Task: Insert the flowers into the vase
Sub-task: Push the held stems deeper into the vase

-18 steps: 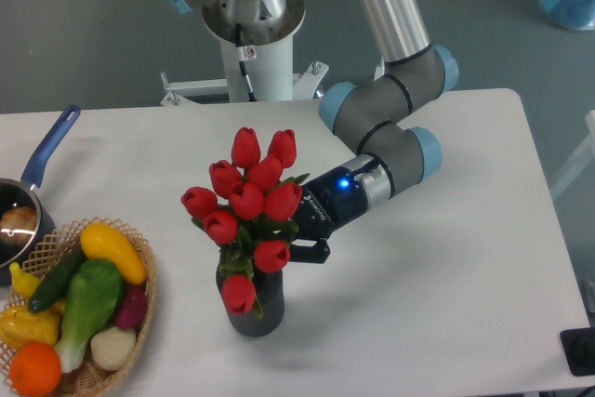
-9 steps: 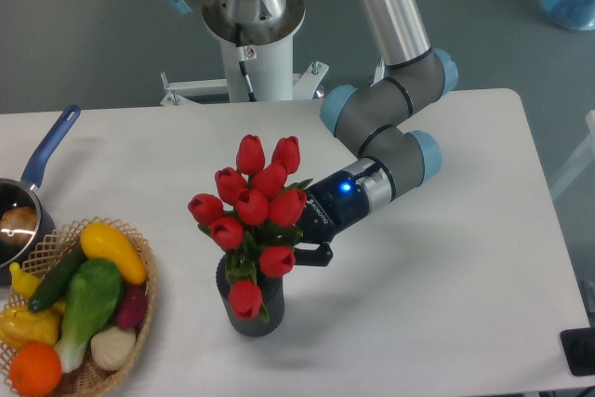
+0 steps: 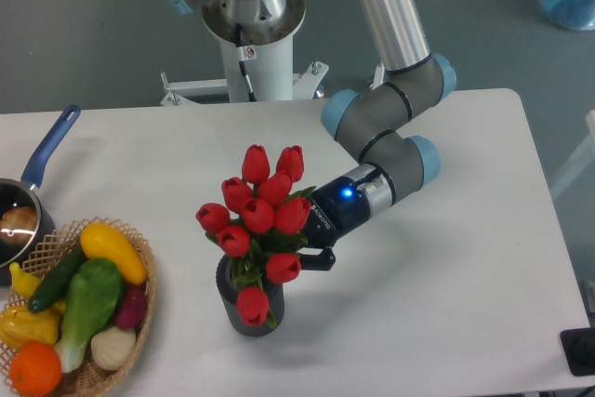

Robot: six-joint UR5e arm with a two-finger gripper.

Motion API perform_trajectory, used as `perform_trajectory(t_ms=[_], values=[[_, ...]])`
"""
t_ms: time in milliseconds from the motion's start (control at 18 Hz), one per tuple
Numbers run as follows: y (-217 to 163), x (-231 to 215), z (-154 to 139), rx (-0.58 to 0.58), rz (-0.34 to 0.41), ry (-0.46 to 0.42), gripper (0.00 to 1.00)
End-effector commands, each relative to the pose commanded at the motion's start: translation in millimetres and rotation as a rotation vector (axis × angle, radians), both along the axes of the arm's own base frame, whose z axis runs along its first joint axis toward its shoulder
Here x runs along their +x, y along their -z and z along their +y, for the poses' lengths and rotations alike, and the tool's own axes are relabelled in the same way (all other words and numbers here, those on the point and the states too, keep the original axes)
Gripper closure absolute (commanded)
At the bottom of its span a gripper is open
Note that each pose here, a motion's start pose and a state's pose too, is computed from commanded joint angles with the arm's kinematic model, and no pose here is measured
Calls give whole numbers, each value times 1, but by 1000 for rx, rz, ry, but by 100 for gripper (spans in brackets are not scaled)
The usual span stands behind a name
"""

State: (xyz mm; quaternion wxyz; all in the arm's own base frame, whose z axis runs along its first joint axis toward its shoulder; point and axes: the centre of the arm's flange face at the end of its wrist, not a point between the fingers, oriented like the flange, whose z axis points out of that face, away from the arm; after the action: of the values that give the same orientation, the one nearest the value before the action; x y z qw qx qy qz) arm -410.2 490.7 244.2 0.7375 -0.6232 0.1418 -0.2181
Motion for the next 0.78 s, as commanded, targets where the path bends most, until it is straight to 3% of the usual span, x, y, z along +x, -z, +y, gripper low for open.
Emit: perform_trajectory(t_ms=[778], values=[[20, 1, -1, 7, 25, -12, 84]])
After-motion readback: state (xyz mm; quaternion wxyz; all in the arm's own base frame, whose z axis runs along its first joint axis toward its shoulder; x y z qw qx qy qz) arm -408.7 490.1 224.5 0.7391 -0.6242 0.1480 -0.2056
